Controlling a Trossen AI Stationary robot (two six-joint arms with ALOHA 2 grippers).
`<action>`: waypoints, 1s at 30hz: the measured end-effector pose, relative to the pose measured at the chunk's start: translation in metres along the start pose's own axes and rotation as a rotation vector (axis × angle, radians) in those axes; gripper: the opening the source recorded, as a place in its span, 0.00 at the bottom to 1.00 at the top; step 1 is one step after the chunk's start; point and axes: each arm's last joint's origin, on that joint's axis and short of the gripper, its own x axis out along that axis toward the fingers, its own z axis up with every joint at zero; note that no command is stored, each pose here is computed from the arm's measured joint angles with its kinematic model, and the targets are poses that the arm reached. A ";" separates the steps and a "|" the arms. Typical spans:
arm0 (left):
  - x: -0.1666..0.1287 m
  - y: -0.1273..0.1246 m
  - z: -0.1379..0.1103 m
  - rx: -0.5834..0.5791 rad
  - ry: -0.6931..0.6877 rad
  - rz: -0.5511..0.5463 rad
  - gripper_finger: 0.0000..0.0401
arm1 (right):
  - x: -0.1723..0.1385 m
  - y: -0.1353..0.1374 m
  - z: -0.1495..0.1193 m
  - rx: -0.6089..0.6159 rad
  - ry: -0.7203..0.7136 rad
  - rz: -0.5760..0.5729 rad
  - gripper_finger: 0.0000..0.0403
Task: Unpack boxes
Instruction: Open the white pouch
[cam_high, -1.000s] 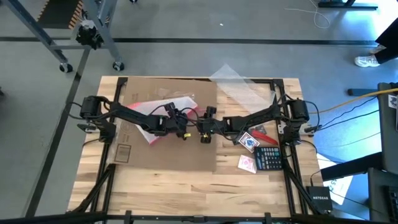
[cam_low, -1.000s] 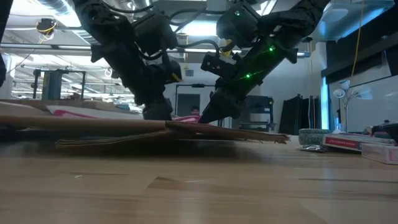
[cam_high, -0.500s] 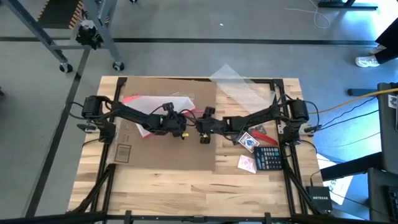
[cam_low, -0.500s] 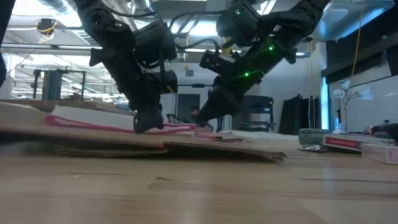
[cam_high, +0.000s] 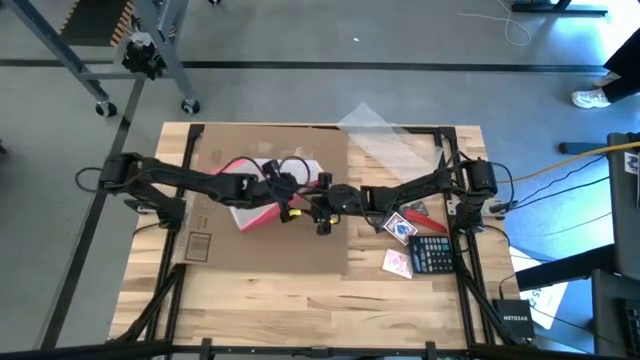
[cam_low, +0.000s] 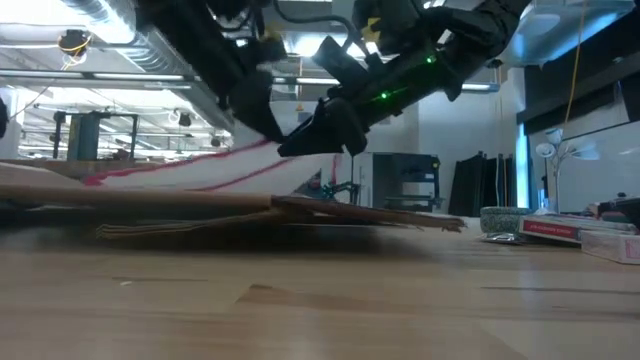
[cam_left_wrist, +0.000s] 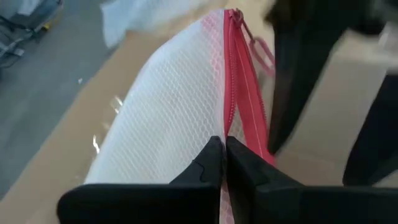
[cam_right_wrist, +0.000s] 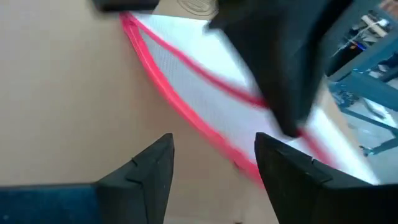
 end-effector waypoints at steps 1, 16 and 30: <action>-0.004 0.002 0.002 -0.015 -0.018 -0.002 0.00 | 0.000 0.000 0.000 0.000 -0.003 0.010 0.54; -0.025 0.005 0.018 -0.072 -0.106 -0.078 0.00 | 0.041 0.007 -0.010 0.046 0.029 -0.052 0.54; -0.047 0.013 0.024 0.031 -0.079 0.151 0.01 | 0.047 0.016 -0.026 0.281 0.190 0.001 0.54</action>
